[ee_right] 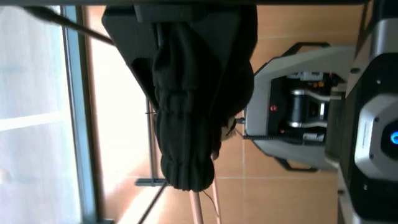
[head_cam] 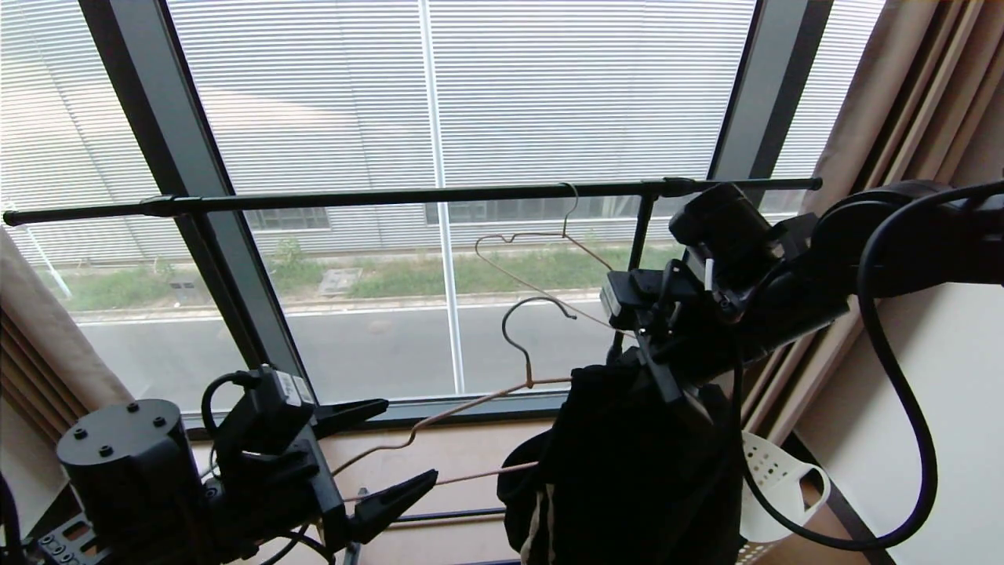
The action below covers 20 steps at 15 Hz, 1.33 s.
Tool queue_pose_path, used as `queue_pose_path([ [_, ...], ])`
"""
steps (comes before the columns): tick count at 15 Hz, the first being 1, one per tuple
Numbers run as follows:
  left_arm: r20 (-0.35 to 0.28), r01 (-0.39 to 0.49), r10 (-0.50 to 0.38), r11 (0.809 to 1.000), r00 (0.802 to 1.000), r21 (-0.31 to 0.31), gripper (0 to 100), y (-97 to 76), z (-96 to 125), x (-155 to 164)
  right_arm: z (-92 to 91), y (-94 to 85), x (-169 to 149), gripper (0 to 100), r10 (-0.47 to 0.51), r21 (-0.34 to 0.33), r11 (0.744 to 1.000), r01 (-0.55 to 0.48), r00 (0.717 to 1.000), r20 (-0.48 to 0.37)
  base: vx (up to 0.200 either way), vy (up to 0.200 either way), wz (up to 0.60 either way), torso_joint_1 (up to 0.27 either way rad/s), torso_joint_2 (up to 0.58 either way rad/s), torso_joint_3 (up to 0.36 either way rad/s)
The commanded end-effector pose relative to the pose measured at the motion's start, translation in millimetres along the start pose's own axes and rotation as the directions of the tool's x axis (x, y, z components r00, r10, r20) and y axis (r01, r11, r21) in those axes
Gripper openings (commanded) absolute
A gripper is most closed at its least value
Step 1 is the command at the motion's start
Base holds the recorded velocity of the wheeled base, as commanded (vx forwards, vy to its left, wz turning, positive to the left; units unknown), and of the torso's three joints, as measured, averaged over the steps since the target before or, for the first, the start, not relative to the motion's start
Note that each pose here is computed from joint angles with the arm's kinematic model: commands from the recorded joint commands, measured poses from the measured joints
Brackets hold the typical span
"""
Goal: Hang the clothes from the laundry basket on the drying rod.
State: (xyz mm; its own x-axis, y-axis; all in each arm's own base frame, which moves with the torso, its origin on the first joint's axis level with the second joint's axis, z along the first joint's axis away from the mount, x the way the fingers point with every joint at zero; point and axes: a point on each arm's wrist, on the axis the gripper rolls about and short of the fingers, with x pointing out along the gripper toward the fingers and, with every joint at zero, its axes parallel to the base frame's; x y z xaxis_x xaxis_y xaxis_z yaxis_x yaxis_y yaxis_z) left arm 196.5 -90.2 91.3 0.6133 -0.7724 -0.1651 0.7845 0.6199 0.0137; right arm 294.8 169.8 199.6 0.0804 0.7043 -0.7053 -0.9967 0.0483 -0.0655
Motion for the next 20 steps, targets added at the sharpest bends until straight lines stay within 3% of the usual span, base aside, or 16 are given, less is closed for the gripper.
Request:
queue_pose_path([
  [1,0.035,-0.044,0.048,0.991,0.998,-0.127,100,-2.2,7,-22,2.2,1.2,-20,0,-0.052,0.040,0.998,0.051,0.998,0.019,0.000,0.000,0.00,0.000,0.00,0.000],
  [3,0.012,-0.084,0.090,0.964,0.996,-0.252,100,0.2,2,-34,6.9,5.6,-30,0,-0.081,0.092,0.993,0.078,0.996,0.029,0.000,0.000,0.00,0.000,0.00,0.000],
  [4,0.011,-0.088,0.094,0.962,0.995,-0.260,100,0.9,2,-34,7.1,5.8,-31,0,-0.083,0.096,0.992,0.080,0.996,0.029,0.000,0.000,0.00,0.000,0.00,0.000],
  [5,-0.015,-0.116,0.120,0.908,0.993,-0.402,100,5.5,-2,-37,7.6,6.7,-36,0,-0.107,0.128,0.986,0.103,0.994,0.025,0.000,0.000,0.00,0.000,0.00,0.000],
  [6,-0.020,-0.124,0.131,0.870,0.991,-0.478,100,8.1,-3,-38,4.7,5.0,-41,0,-0.120,0.140,0.983,0.115,0.992,0.025,0.000,0.000,0.00,0.000,0.00,0.000],
  [7,-0.030,-0.125,0.128,0.843,0.991,-0.523,100,9.0,-5,-37,2.4,3.3,-44,0,-0.129,0.150,0.981,0.124,0.991,0.026,0.000,0.000,0.00,0.000,0.00,0.000],
  [8,-0.043,-0.124,0.120,0.836,0.992,-0.534,100,9.6,-8,-36,1.8,2.5,-45,0,-0.133,0.153,0.980,0.128,0.991,0.026,0.000,0.000,0.00,0.000,0.00,0.000],
  [9,-0.118,-0.120,0.062,0.800,0.991,-0.588,100,13.2,-26,-26,0.0,0.0,-49,0,-0.146,0.173,0.975,0.138,0.989,0.033,0.000,0.000,0.00,0.000,0.00,0.000],
  [10,-0.122,-0.123,0.063,0.797,0.991,-0.591,100,13.7,-27,-26,-0.2,-0.3,-49,0,-0.147,0.173,0.975,0.139,0.989,0.034,0.000,0.000,0.00,0.000,0.00,0.000],
  [11,-0.185,-0.141,0.027,0.758,0.982,-0.637,100,14.9,-43,-16,-0.2,-0.1,-52,0,-0.156,0.178,0.973,0.147,0.987,0.037,0.000,0.000,0.00,0.000,0.00,0.000],
  [14,-0.238,-0.159,-0.021,0.689,0.971,-0.707,100,17.3,-67,6,0.2,1.7,-63,0,-0.145,0.177,0.976,0.126,0.984,0.100,0.000,0.000,0.00,0.000,0.00,0.000],
  [15,-0.266,-0.177,-0.029,0.675,0.964,-0.717,100,18.3,-75,9,-1.4,1.8,-66,0,-0.134,0.181,0.977,0.110,0.983,0.124,0.000,0.000,0.00,0.000,0.00,0.000],
  [16,-0.267,-0.180,-0.028,0.672,0.963,-0.718,100,20.6,-77,12,-1.6,2.7,-65,0,-0.116,0.179,0.980,0.089,0.983,0.143,0.000,0.000,0.00,0.000,0.00,0.000],
  [20,-0.246,-0.158,-0.033,0.684,0.969,-0.712,100,24.9,-77,24,-10.7,7.7,-55,0,-0.045,0.164,0.986,0.018,0.985,0.165,0.000,0.000,0.00,0.000,0.00,0.000],
])
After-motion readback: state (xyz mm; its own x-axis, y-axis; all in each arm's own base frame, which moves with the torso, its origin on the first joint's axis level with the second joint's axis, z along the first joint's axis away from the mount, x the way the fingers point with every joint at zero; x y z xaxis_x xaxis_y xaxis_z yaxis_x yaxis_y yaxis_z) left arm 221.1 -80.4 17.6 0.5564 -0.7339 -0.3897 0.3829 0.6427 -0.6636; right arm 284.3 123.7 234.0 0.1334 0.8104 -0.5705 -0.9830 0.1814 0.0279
